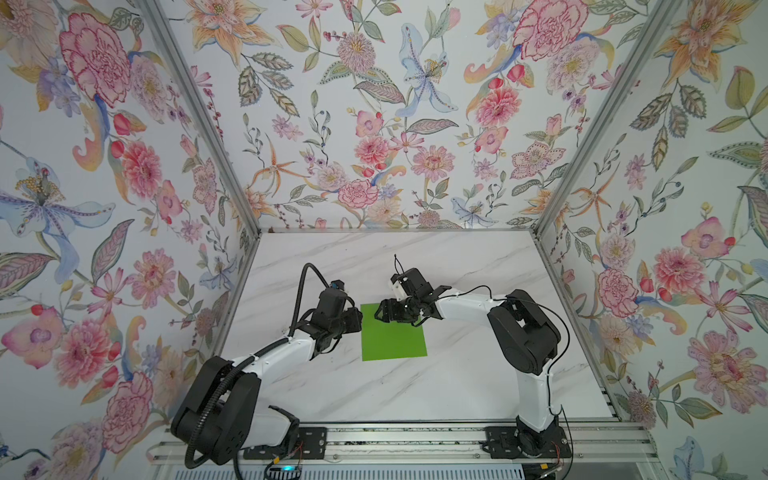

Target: Fold a paper plane with a square sheet of paper (fold left side to right side)

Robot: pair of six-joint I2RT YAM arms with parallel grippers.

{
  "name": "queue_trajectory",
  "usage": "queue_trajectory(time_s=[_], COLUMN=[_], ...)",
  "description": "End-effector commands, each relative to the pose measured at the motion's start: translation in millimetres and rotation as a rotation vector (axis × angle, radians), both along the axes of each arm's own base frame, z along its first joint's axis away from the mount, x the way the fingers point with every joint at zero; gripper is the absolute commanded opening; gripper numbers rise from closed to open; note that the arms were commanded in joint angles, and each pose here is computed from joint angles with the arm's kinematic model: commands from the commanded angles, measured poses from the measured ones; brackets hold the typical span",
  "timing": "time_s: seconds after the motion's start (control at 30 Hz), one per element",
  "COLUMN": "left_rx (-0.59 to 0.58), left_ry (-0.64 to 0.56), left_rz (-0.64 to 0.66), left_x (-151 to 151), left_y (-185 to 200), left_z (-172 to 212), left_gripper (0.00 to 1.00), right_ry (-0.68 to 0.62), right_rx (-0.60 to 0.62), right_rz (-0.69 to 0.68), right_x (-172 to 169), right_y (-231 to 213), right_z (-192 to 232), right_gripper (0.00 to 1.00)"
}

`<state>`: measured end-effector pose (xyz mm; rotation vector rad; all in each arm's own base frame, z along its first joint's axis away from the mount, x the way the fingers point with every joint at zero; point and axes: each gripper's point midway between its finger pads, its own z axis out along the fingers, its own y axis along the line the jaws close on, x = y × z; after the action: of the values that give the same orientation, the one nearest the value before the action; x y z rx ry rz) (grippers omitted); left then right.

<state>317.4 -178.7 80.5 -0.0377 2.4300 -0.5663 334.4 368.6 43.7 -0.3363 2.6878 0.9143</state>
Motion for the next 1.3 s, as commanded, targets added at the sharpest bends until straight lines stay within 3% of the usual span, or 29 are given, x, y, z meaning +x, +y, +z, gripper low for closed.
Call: queue_trajectory(time_s=[0.0,0.23,0.43,0.7,1.0,1.27], left_rx=[0.016,0.040,0.118,0.146,0.205,0.218], left_ry=[0.006,0.050,0.090,0.178,0.268,0.300], left_rz=[-0.009,-0.041,-0.003,-0.059,-0.058,-0.057], left_x=[2,1,3,-1,-9,-13], left_y=[-11,-26,-16,-25,-19,-17], left_z=[1,-16,-31,-55,-80,-89], left_gripper=[0.23,0.10,0.00,0.00,0.00,0.00], right_ry=[-0.008,-0.018,0.042,0.126,0.195,0.269], right_rx=[-0.007,0.030,0.010,-0.049,-0.096,0.045], right_rz=[-0.056,-0.119,-0.213,-0.287,-0.267,-0.234], right_x=[4,8,8,2,-7,-19], right_y=[-20,-45,-81,-119,-121,-85], right_z=[21,40,25,-1,-20,-23], right_gripper=[0.75,0.75,0.73,0.71,0.76,0.80])
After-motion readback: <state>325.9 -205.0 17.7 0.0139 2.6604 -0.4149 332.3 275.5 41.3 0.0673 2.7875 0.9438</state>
